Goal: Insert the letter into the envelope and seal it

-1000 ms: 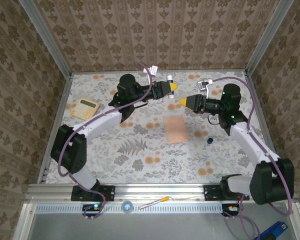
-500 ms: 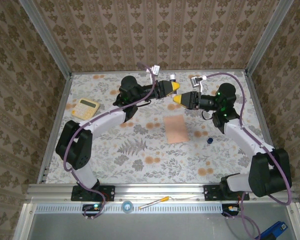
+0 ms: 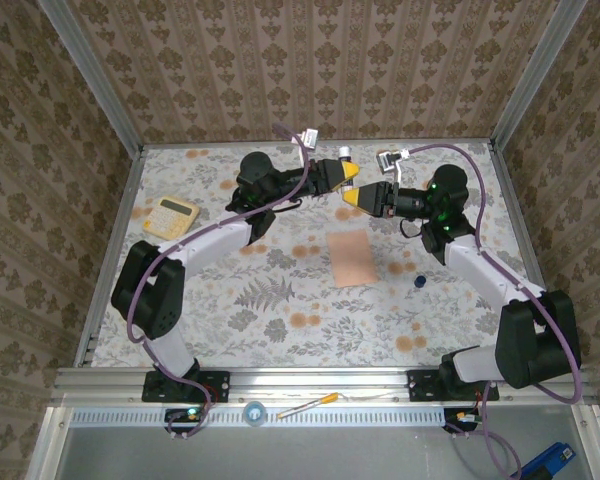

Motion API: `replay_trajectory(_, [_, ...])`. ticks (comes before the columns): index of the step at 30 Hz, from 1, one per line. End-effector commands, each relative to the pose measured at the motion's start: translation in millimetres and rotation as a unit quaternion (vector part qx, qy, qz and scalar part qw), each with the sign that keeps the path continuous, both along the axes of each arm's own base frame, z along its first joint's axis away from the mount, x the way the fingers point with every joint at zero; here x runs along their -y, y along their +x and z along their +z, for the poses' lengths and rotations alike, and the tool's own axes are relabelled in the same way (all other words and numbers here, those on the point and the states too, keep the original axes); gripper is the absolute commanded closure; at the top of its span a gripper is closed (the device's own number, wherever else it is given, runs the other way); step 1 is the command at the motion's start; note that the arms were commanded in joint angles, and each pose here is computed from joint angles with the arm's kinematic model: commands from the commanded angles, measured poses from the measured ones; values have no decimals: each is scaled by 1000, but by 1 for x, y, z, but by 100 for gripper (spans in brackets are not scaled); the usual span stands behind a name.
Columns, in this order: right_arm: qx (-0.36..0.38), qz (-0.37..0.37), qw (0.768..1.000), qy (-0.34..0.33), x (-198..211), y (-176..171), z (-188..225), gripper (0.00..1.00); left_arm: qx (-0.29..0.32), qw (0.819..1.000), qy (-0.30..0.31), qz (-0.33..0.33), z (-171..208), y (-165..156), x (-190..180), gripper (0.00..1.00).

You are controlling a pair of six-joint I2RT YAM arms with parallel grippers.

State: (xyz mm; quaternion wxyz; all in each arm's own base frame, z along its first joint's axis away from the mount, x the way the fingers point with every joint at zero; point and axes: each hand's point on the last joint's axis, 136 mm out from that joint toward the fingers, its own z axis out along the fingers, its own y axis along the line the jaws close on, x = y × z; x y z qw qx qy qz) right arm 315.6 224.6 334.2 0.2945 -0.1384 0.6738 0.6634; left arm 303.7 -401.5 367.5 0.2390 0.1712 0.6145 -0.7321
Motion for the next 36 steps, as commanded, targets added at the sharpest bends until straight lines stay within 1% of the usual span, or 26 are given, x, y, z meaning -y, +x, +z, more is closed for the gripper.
replay_trajectory(1, [38, -10, 999, 9, -1, 5, 18, 72, 22, 1000, -19, -8, 14, -7, -2, 95])
replay_trajectory(5, [39, -14, 999, 9, -1, 7, 19, 71, 22, 1000, -19, -9, 15, -7, -1, 95])
replay_trajectory(10, [39, -21, 999, 5, -1, 9, 17, 62, 23, 999, -21, -11, 17, -9, 0, 95])
replay_trajectory(13, [41, -26, 999, 4, 1, 11, 18, 60, 24, 999, -21, -13, 17, -10, 1, 95])
replay_trajectory(16, [42, -26, 999, 4, 1, 11, 20, 60, 22, 999, -19, -13, 16, -10, 1, 95])
replay_trajectory(19, [43, -25, 999, 3, 0, 10, 20, 64, 22, 999, -19, -13, 15, -10, 1, 95])
replay_trajectory(25, [32, -21, 999, -2, 0, 8, 13, 61, 25, 999, -21, -11, 18, -9, 1, 95])
replay_trajectory(27, [27, -19, 999, -5, 0, 7, 9, 59, 27, 999, -20, -11, 19, -9, 1, 95])
replay_trajectory(30, [22, -19, 1000, -5, 0, 5, 6, 58, 27, 999, -19, -10, 19, -8, 1, 95])
replay_trajectory(36, [20, -21, 1000, -4, 0, 6, 5, 65, 27, 999, -19, -9, 18, -6, 1, 95])
